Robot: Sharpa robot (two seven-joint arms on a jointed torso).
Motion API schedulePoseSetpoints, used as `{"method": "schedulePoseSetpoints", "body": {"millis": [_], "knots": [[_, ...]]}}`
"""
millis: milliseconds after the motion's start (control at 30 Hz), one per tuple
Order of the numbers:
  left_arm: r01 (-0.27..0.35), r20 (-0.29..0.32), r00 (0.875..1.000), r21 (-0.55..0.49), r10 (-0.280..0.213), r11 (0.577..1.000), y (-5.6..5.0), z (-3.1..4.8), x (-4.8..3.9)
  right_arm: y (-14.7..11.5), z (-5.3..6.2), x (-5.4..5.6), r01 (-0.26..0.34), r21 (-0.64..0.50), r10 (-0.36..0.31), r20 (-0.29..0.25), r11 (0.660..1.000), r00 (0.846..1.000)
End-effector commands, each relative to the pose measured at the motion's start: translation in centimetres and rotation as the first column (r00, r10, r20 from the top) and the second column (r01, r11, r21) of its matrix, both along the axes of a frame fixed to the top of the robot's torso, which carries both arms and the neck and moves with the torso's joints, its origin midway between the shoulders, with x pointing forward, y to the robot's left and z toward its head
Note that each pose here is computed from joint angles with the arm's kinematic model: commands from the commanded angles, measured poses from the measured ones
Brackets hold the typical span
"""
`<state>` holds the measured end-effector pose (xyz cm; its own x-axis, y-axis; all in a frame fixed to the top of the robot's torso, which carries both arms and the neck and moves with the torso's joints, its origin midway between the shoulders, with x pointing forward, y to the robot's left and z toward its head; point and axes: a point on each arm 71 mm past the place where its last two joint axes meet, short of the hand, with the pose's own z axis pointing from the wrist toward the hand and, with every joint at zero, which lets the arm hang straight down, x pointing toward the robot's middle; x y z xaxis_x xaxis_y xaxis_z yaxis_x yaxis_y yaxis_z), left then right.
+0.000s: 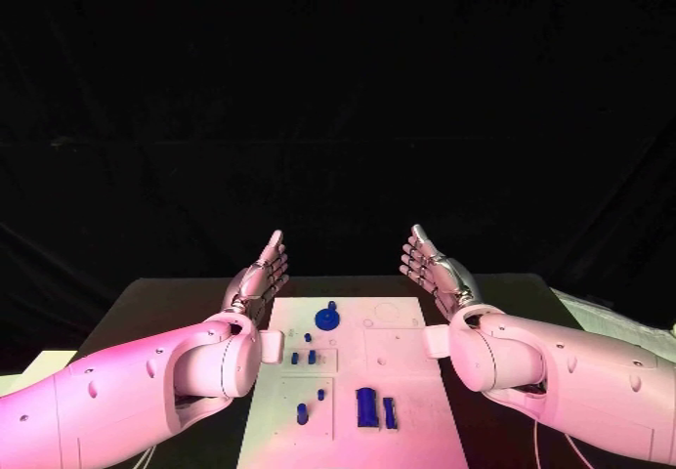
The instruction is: Assemble the parts on the task board
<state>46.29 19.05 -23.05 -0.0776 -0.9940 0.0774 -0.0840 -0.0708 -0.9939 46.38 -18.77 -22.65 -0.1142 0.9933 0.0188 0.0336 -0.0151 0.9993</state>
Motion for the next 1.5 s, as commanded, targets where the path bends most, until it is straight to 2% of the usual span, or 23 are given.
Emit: {"method": "schedulePoseSetpoints", "body": {"millis": [33,1500], "knots": [[-0.066,0.082,0.995,0.061,0.061,0.996,0.2,0.63,-0.11,-0.48,0.24,-0.19,0.097,-0.005,-0.097,0.032,0.995,0.995],[-0.066,0.083,0.995,0.061,0.061,0.996,0.2,0.63,-0.12,-0.47,0.23,-0.21,0.097,-0.005,-0.097,0.032,0.995,0.995]]}}
